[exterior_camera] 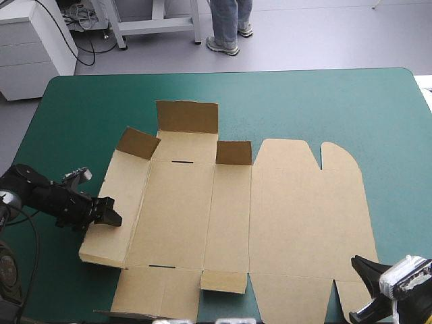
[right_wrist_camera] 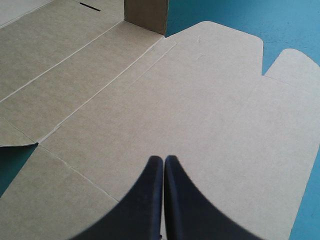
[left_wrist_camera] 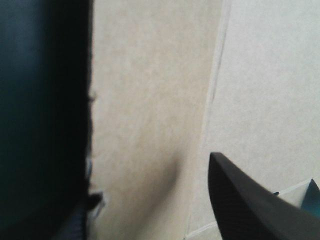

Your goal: Fold the box

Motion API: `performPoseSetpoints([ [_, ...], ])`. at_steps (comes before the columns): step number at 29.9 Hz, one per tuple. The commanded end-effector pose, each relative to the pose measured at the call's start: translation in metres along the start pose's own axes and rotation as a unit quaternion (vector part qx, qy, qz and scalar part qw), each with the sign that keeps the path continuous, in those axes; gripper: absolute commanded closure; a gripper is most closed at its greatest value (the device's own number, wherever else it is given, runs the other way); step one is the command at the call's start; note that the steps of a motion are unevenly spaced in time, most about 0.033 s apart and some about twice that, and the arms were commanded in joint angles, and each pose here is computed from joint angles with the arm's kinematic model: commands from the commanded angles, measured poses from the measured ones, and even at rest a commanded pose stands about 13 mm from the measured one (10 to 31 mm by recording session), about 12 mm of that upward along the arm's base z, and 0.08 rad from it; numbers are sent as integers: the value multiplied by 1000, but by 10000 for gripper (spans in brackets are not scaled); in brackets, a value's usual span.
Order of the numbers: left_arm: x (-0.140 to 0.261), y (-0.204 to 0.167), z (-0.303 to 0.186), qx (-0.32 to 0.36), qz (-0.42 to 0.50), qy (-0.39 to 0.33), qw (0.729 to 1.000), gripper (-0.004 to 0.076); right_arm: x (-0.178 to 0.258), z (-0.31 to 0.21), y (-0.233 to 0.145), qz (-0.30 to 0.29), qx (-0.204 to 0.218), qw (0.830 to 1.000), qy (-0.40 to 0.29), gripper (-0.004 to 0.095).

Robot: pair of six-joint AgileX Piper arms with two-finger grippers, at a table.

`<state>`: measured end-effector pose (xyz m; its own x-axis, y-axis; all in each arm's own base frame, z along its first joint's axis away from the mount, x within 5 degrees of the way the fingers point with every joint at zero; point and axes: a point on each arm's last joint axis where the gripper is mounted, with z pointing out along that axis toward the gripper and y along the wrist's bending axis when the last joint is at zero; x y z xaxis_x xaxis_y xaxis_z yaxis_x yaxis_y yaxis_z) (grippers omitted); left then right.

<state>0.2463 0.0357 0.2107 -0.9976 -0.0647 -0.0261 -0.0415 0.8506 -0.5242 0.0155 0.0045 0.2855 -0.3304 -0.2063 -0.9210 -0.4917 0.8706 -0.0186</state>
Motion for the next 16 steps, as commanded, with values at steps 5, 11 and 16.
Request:
performPoseSetpoints([
  [5, 4, -36, 3, 45, 47, 37, 997, 321, -12, -2, -1, -4, 3, 999, -40, 924],
  [11, 4, -35, 4, 35, 53, 37, 997, 521, -12, -2, -1, -4, 3, 999, -40, 924],
  [16, 5, -36, 4, 40, 78, 41, 995, 727, -12, -2, -1, -4, 3, 999, -40, 924],
])
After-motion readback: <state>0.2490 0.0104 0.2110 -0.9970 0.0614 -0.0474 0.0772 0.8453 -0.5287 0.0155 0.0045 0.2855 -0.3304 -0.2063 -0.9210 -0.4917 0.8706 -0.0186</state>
